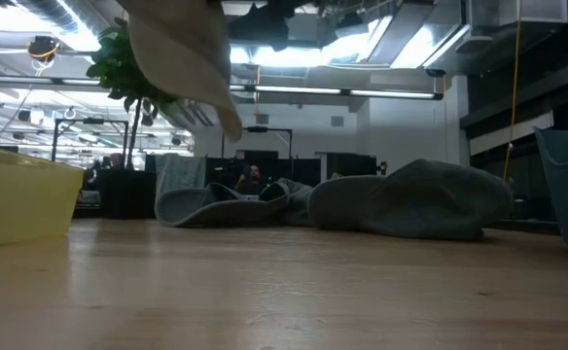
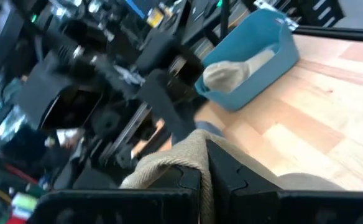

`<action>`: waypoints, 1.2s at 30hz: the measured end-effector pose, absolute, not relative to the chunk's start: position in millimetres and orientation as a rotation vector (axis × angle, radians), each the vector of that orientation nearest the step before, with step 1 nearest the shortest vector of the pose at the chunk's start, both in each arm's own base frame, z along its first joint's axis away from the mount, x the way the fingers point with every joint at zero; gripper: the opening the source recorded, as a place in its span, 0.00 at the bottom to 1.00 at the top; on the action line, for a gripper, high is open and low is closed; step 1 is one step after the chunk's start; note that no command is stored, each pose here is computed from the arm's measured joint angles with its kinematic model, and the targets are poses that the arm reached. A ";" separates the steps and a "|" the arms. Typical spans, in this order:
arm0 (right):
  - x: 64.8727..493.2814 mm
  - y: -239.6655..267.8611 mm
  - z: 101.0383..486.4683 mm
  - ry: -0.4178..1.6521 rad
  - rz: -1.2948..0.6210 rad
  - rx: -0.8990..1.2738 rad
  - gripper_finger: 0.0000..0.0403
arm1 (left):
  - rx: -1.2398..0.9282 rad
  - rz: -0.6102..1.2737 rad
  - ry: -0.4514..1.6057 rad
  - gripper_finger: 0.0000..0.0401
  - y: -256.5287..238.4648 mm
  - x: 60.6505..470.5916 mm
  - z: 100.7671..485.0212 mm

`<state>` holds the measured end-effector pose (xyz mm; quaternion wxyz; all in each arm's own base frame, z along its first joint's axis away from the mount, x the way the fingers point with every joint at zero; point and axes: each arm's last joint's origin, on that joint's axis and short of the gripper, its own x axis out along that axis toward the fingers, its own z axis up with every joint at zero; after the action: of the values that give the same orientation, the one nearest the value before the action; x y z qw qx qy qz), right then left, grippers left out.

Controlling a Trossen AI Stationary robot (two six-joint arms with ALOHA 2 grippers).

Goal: Pick & Place hat
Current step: Put the left brown cap into the blue bin

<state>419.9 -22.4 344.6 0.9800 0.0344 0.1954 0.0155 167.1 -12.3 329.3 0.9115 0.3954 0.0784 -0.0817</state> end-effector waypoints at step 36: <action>420.2 -20.0 346.1 0.380 0.114 0.100 0.02 | 0.842 -0.014 0.232 0.02 -8.3 177.9 326.5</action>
<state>420.2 -20.0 346.1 0.9791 0.0496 0.1888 0.0568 177.9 -8.3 326.5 0.9062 0.4077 0.1122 -0.0067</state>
